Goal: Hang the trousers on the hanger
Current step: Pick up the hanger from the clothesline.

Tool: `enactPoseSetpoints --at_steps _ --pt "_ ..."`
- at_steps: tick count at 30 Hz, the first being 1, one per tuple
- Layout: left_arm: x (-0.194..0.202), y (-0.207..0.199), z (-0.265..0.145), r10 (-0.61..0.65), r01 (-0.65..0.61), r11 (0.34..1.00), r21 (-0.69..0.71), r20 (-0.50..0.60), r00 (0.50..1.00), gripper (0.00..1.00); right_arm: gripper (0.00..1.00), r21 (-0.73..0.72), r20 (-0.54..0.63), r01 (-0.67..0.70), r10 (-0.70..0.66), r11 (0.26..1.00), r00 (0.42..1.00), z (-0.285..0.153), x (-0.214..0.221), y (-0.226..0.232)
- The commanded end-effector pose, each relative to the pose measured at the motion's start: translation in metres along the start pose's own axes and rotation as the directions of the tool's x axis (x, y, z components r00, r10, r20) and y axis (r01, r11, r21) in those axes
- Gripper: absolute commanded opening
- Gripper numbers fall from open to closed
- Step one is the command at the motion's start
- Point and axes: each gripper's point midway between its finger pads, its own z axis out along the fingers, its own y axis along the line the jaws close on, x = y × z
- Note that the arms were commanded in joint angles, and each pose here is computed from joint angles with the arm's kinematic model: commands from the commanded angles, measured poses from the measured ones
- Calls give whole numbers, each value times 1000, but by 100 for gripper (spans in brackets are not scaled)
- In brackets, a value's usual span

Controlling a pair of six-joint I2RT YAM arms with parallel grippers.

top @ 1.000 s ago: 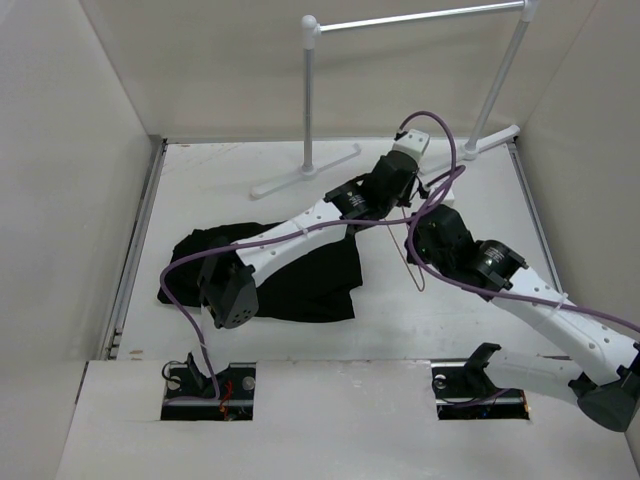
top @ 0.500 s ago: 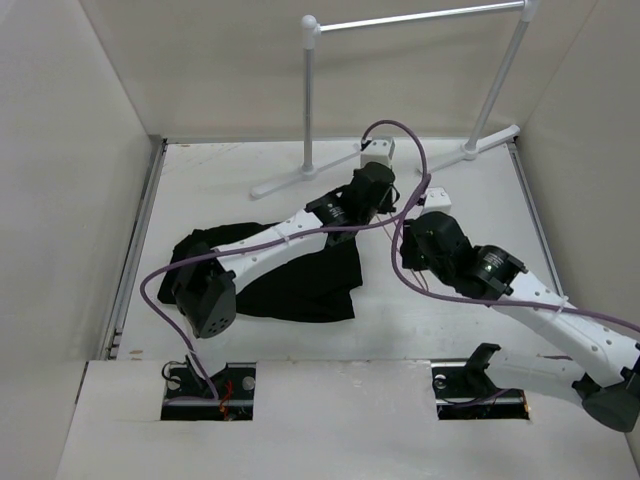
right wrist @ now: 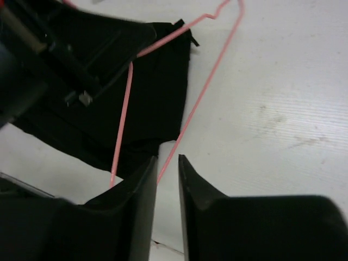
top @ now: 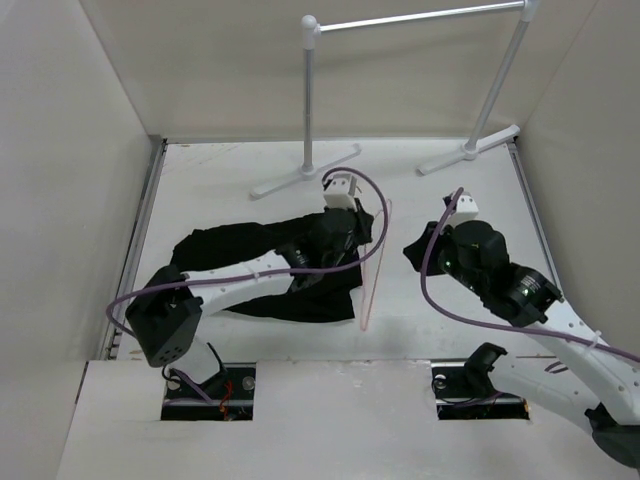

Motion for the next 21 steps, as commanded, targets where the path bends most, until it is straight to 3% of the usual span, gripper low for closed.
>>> enactPoseSetpoints --at_steps 1,5,9,17,21 --pt "-33 -15 -20 -163 140 981 137 172 971 1 22 -162 39 -109 117 981 992 4 -13 28" --pt "-11 16 -29 -243 223 967 121 186 952 2 14 -151 -59 -148 141 977 988 38 10 28" --pt "8 38 -33 -286 277 958 70 223 932 2 23 -173 -84 -147 134 974 987 76 25 44" --pt "11 51 -32 -307 367 923 -118 351 885 1 21 -132 -146 -179 160 975 976 111 47 35" --pt "24 61 -20 -337 414 900 -136 386 859 1 32 -118 -180 -177 154 977 971 133 57 28"
